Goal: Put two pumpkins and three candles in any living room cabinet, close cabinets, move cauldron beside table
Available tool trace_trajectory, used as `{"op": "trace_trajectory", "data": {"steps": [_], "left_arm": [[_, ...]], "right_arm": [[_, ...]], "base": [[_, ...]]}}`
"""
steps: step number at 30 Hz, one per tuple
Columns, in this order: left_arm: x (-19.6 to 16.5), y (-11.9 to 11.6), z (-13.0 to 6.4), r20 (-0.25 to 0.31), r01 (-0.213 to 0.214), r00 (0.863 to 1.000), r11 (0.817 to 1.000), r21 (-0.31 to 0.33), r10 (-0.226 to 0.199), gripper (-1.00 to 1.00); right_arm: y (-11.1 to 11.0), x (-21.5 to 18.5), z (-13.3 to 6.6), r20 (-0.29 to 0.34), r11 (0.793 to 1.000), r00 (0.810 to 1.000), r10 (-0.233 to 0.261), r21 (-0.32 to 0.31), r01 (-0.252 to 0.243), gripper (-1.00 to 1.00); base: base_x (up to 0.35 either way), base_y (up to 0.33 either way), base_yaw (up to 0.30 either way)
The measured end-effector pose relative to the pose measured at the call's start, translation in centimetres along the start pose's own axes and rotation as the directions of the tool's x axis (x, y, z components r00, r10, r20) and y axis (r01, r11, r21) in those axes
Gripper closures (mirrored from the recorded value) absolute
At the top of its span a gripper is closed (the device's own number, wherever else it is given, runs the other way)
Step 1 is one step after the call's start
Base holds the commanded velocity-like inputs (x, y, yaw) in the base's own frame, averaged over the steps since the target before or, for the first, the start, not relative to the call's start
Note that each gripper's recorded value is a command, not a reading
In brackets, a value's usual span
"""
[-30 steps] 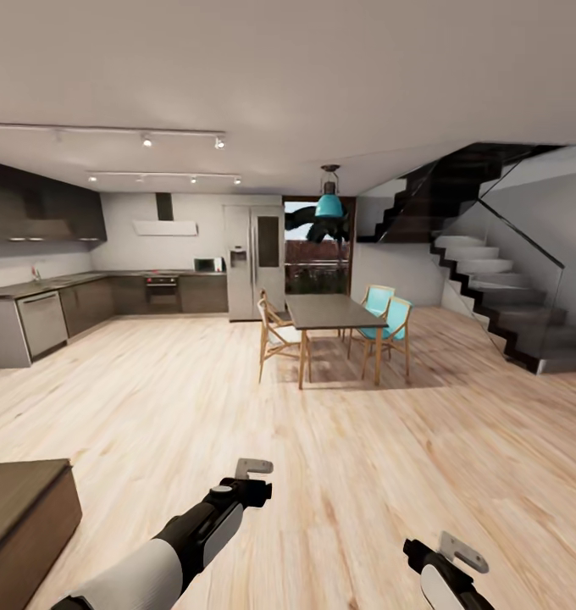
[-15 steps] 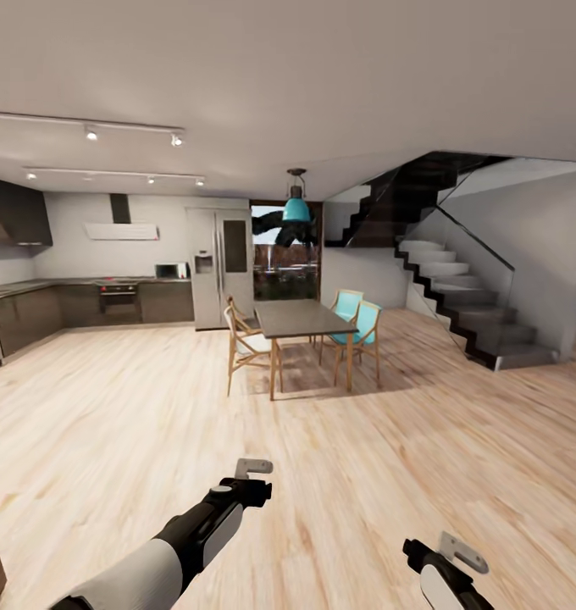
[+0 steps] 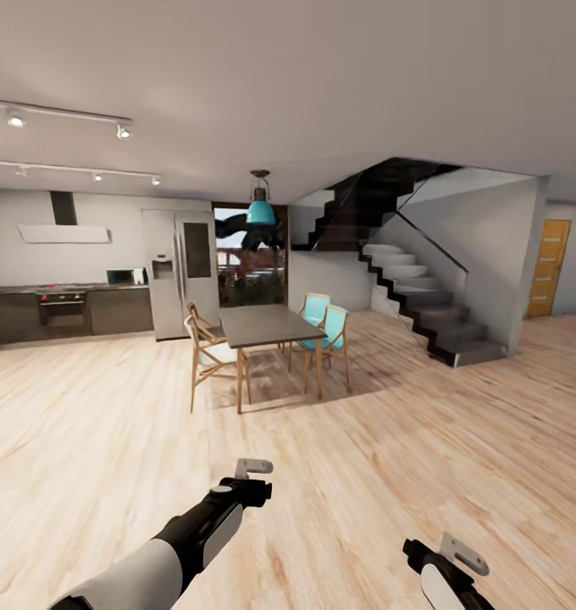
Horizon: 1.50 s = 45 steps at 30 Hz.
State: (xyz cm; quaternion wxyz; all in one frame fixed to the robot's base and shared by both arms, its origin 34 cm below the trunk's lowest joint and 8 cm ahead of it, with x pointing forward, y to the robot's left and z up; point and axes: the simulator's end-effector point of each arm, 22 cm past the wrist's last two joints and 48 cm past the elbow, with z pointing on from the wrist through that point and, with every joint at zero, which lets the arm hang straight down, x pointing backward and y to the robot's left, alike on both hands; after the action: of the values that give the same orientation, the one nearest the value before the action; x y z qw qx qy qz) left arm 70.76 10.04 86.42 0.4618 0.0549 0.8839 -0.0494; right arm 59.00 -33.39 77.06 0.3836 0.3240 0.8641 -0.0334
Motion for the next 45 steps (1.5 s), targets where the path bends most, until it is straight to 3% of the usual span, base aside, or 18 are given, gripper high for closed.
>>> {"op": "trace_trajectory", "data": {"steps": [23,45], "left_arm": [[2.0,0.0,1.0,-0.036,0.006,0.999,1.0,0.002,-0.006,-1.0],[3.9,0.0,1.9,-0.072,0.011,0.997,1.0,0.005,-0.01,-1.0]], "right_arm": [[-1.9,2.4,1.2,-0.057,0.999,0.998,-0.016,0.048,0.018,-1.0],[-2.7,3.9,2.0,-0.088,0.997,0.996,-0.027,0.069,0.033,-1.0]], "base": [[0.226,0.0,-0.016],[0.023,0.0,0.0]]}}
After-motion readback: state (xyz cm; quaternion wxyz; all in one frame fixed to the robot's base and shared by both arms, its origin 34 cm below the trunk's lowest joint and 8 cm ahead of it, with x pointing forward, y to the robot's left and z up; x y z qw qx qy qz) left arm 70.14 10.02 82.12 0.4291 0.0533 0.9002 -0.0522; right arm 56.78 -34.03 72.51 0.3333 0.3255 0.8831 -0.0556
